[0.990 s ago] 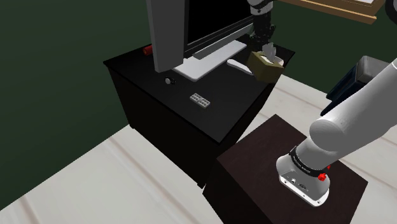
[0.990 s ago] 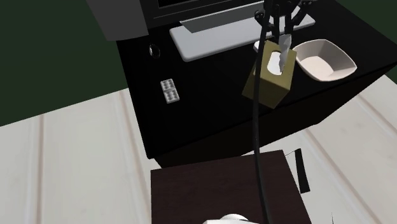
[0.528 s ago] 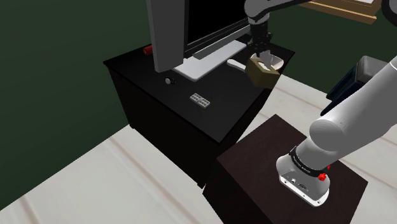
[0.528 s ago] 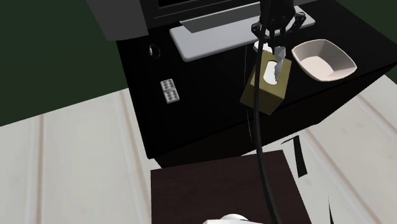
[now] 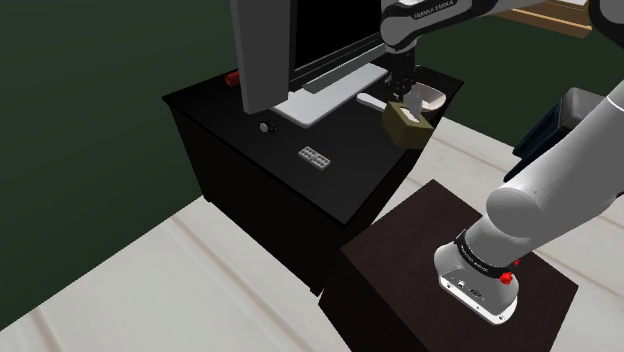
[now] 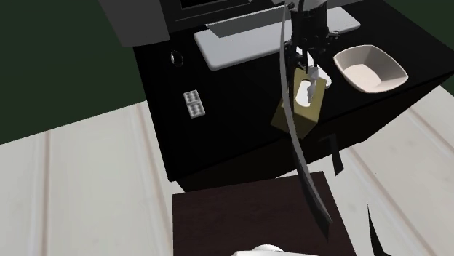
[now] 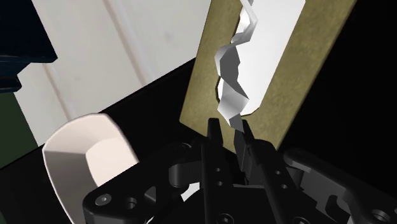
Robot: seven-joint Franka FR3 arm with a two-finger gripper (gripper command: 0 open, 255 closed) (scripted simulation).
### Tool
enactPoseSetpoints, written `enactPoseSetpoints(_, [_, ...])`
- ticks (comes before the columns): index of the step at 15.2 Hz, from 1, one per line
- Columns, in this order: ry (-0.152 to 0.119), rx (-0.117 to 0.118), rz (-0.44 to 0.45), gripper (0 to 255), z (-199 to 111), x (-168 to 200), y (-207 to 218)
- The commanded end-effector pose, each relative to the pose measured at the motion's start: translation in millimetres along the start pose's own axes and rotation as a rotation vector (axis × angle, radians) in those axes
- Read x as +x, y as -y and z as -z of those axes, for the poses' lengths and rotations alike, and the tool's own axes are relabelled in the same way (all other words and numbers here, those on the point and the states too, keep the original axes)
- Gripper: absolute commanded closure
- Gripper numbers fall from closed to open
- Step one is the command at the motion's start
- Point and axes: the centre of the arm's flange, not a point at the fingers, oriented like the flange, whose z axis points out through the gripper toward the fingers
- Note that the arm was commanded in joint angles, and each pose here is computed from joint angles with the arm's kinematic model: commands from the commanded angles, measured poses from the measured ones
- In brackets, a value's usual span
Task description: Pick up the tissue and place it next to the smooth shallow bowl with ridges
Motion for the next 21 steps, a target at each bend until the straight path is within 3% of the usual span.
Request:
enactPoseSetpoints(1, [0.0, 0.0, 0.0, 255, -10, 2, 4])
enactPoseSetpoints(5, [0.0, 0.0, 0.0, 255, -29, 5, 12])
enactPoseSetpoints(13, [0.0, 0.0, 0.0, 255, -31, 6, 12])
enactPoseSetpoints(14, [0.0, 0.0, 0.0, 0, -31, 6, 12])
enactPoseSetpoints(19, [0.0, 0.0, 0.0, 0, -31, 6, 12])
enactPoseSetpoints(21, [0.0, 0.0, 0.0, 0, -4, 6, 12])
